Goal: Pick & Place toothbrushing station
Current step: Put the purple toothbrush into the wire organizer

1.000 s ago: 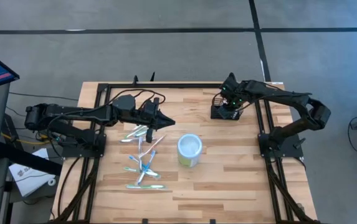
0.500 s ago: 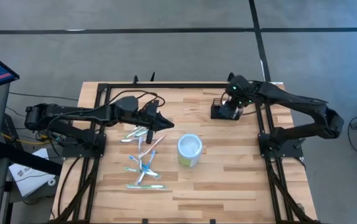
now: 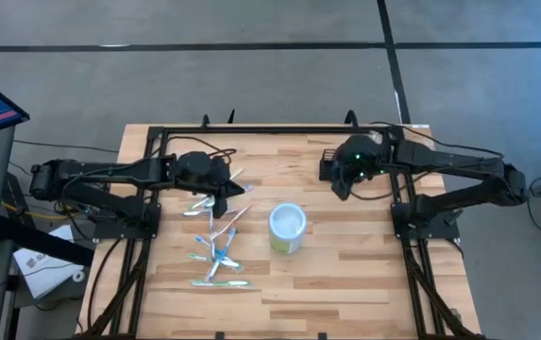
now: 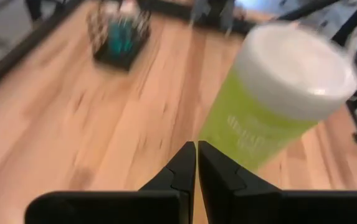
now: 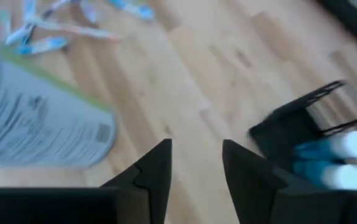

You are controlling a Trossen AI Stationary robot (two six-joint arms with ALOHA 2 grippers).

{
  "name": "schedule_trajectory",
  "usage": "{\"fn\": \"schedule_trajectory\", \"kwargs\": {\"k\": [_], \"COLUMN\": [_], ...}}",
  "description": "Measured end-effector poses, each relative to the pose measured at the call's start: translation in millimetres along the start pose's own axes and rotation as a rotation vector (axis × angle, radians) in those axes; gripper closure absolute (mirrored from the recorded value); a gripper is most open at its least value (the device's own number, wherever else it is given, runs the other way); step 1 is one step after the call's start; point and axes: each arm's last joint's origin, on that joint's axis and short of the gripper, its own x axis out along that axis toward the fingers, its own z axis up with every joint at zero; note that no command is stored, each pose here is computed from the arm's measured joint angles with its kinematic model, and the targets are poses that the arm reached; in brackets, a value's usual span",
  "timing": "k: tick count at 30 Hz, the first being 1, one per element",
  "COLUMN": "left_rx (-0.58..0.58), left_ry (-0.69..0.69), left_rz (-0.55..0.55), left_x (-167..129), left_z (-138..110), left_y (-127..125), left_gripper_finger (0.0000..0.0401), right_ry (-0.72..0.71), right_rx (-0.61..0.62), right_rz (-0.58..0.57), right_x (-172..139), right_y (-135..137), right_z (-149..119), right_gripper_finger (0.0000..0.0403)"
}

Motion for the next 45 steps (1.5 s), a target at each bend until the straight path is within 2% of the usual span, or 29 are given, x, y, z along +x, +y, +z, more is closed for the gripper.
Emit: {"fn": "schedule_trajectory", "kwargs": {"k": [7,13,20,24,29,38,45], "left_rx": [-0.169,-0.298,-0.428,-0.477,-0.514,-0.563,-0.584], "left_ry": [0.225,0.326,0.444,0.447,0.423,0.434,0.320], "left_rz": [0.144,0.241,0.324,0.297,0.246,0.272,0.193], "left_x": [-3.4,-3.8,5.7,12.2,18.1,20.0,28.0], "left_z": [-23.6,-41.5,-87.1,-104.9,-117.0,-134.3,-142.8], "left_y": [6.9,11.5,20.4,20.7,18.8,19.7,20.9], "left_gripper_finger": [0.0390,0.0388,0.0342,0.0311,0.0292,0.0288,0.0288], "right_ry": [0.071,0.126,0.165,0.160,0.157,0.138,0.138], "right_rx": [-0.069,-0.101,-0.126,-0.121,-0.139,-0.146,-0.146], "right_rz": [0.043,0.058,0.059,0.054,0.069,0.062,0.062], "right_x": [14.7,24.8,29.3,28.4,27.3,26.2,26.1], "right_y": [27.2,42.5,52.2,56.5,61.8,67.7,67.8], "right_z": [-8.1,-15.0,-21.4,-23.4,-25.6,-27.8,-27.8], "right_gripper_finger": [0.0278,0.0283,0.0284,0.0284,0.0284,0.0284,0.0285]}}
